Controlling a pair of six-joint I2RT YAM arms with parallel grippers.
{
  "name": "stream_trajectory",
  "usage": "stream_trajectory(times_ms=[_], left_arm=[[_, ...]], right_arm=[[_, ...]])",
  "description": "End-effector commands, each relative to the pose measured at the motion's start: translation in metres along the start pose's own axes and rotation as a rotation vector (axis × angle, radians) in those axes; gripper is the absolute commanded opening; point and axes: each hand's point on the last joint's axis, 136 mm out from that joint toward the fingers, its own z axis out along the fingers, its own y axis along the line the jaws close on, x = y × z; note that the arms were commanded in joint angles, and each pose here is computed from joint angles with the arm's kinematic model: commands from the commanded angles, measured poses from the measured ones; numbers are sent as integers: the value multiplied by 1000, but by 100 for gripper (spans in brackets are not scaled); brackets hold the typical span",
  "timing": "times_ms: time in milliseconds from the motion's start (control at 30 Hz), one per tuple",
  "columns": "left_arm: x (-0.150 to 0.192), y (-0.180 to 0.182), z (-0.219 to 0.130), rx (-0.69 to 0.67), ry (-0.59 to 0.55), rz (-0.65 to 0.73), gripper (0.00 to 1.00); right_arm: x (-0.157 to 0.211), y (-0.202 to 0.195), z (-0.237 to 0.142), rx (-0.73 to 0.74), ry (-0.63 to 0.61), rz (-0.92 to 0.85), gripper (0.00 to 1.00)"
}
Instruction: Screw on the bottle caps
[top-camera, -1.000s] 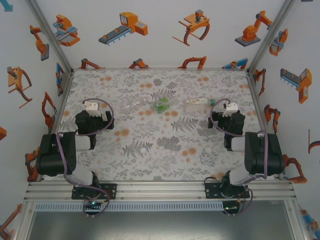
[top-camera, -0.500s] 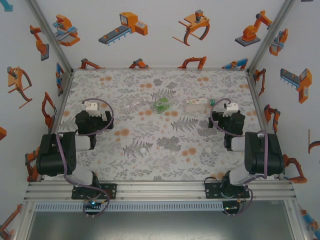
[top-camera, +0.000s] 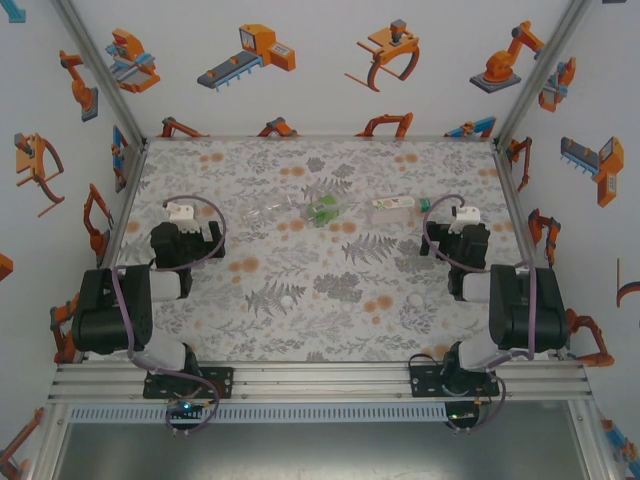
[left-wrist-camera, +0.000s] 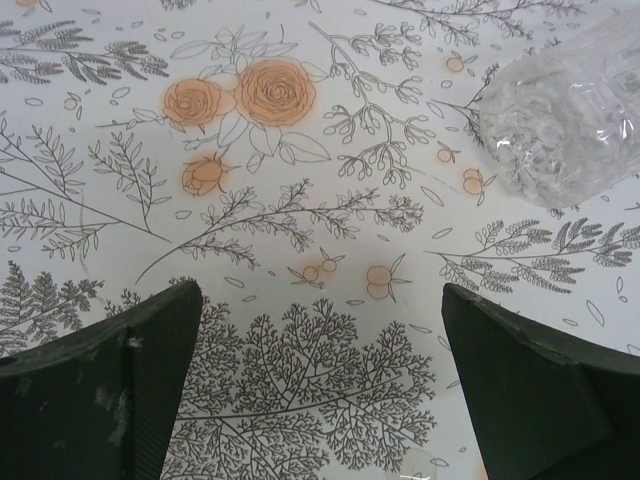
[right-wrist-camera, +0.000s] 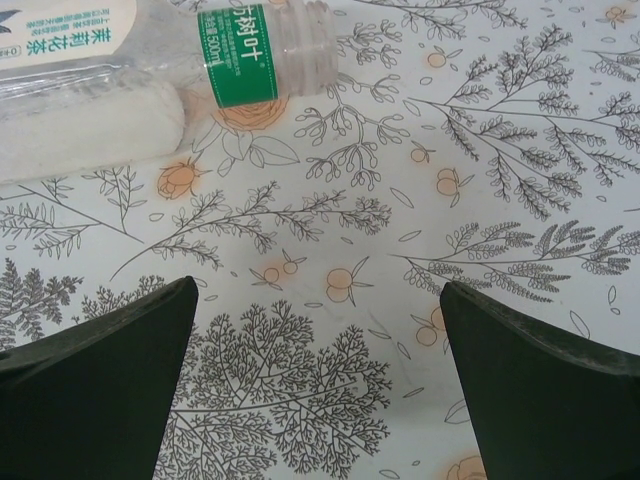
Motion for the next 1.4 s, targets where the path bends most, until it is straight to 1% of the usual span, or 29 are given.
stream_trajectory(times_ms=[0,133,200,333,433,533,600,700,767,867,933,1067,1167,1367], left_arm=[[-30,1,-3,-25,-10,2,97],[-47,0,-9,-91,32,24,97],[-53,0,-13,-122,76,6,97],[-65,-8,-24,-117,145,-44,97],[-77,-21,-37,-66,173,-53,97],[-92,-27,-50,-42,189,-40,97],[-100,-31,-56,-23,208,-11,97],[-103,-37,-60,11,219,43,97],[-98,-39,-58,24,210,74,97],[-88,-39,-56,21,199,88,97],[-84,-38,-55,8,183,88,97],[-88,-40,-52,10,177,118,97],[-90,-40,-49,12,181,119,97],[-93,-46,-49,41,169,115,97]], right_arm=[[-33,-4,-7,21,-51,3,99],[-54,-3,-17,33,-17,7,96],[-66,1,-22,29,22,27,94],[-84,10,-31,24,109,117,89],[-92,16,-36,41,174,243,84],[-94,15,-36,114,269,468,76],[-91,25,-30,105,352,593,70],[-90,40,-23,117,406,714,70],[-89,47,-18,162,420,804,70],[-81,50,-13,289,484,901,73],[-69,49,-10,397,560,940,74],[-56,51,-2,559,672,951,76],[-52,53,12,612,699,980,77],[-50,55,44,648,688,1038,81]])
